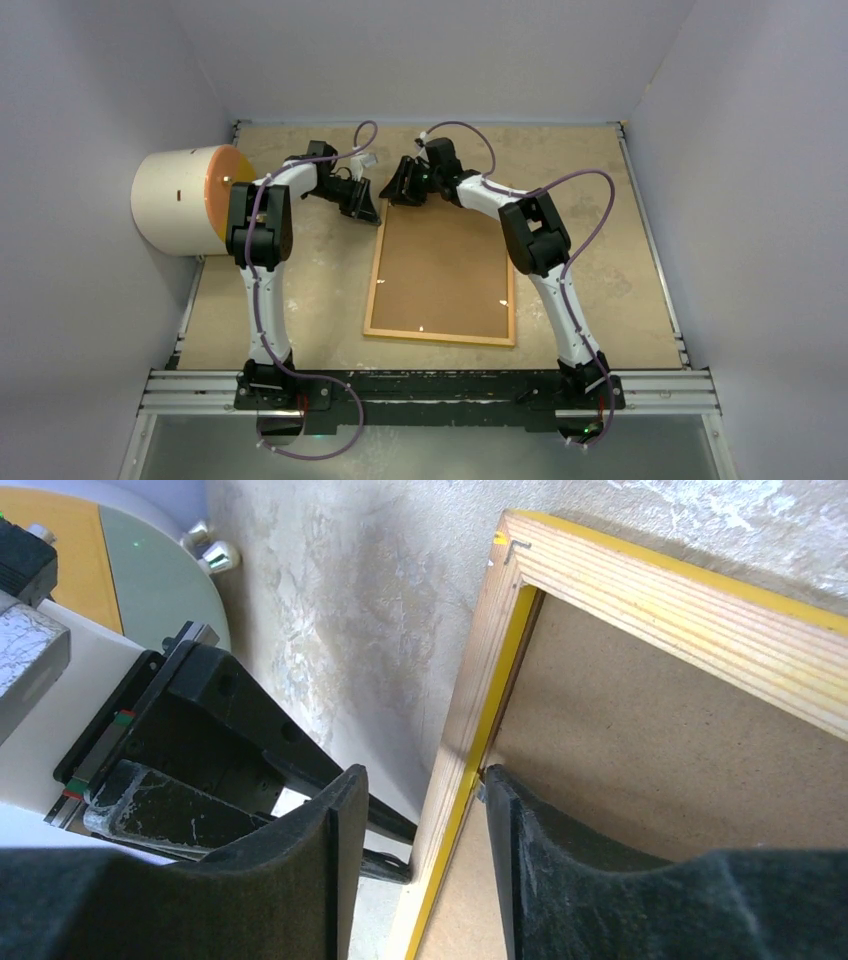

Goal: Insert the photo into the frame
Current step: Install the photo frame at the center of the board.

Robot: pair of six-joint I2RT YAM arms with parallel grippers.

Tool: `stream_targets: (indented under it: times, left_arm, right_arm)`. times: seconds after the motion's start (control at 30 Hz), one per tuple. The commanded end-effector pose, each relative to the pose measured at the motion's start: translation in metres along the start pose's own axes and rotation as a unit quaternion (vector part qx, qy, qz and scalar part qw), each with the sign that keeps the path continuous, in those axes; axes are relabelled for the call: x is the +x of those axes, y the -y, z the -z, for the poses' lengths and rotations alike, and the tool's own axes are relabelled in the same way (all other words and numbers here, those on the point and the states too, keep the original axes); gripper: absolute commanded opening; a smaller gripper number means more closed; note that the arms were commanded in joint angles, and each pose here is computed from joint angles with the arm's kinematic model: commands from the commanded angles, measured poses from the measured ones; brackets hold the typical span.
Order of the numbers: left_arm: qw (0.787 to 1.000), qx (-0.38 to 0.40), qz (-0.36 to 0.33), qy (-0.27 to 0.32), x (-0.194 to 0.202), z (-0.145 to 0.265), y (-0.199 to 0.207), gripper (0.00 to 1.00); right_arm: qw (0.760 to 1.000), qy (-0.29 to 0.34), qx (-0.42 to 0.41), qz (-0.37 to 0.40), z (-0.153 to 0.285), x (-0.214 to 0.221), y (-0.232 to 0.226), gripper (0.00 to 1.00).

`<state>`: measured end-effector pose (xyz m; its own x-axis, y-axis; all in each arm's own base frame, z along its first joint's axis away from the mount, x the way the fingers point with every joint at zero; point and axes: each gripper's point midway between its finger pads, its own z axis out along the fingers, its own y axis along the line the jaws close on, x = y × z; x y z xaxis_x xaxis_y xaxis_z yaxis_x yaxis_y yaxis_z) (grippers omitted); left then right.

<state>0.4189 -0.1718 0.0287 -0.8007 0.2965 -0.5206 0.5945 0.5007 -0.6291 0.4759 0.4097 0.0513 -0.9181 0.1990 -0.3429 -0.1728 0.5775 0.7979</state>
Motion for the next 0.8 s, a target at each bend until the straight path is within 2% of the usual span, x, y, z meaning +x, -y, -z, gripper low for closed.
stream_targets:
  times: [0.0, 0.1, 0.27, 0.47, 0.6, 0.77]
  left_arm:
    - [0.998, -0.041, -0.018, -0.037, 0.021, -0.003, -0.014, 0.19]
    - [0.998, -0.041, -0.02, -0.038, 0.021, -0.003, -0.014, 0.19]
    - [0.998, -0.041, -0.02, -0.038, 0.022, -0.002, -0.013, 0.19]
    - [0.998, -0.042, -0.022, -0.04, 0.024, -0.002, -0.013, 0.19]
    - [0.998, -0.041, -0.023, -0.04, 0.025, -0.002, -0.013, 0.19]
    - [0.998, -0.043, -0.025, -0.041, 0.025, -0.001, -0.012, 0.19]
  right_arm:
    - [0.999, 0.042, 0.003, 0.019, 0.024, -0.035, -0.015, 0.52]
    - [0.997, 0.075, 0.009, 0.025, 0.049, -0.058, -0.018, 0.55]
    - [0.992, 0.123, 0.036, -0.004, 0.095, -0.078, 0.005, 0.58]
    - [0.972, 0.169, 0.161, -0.026, 0.147, -0.081, 0.068, 0.53]
    - [0.967, 0.169, 0.185, -0.046, 0.158, -0.069, 0.093, 0.51]
    - [0.969, 0.154, 0.183, -0.055, 0.151, -0.06, 0.103, 0.5]
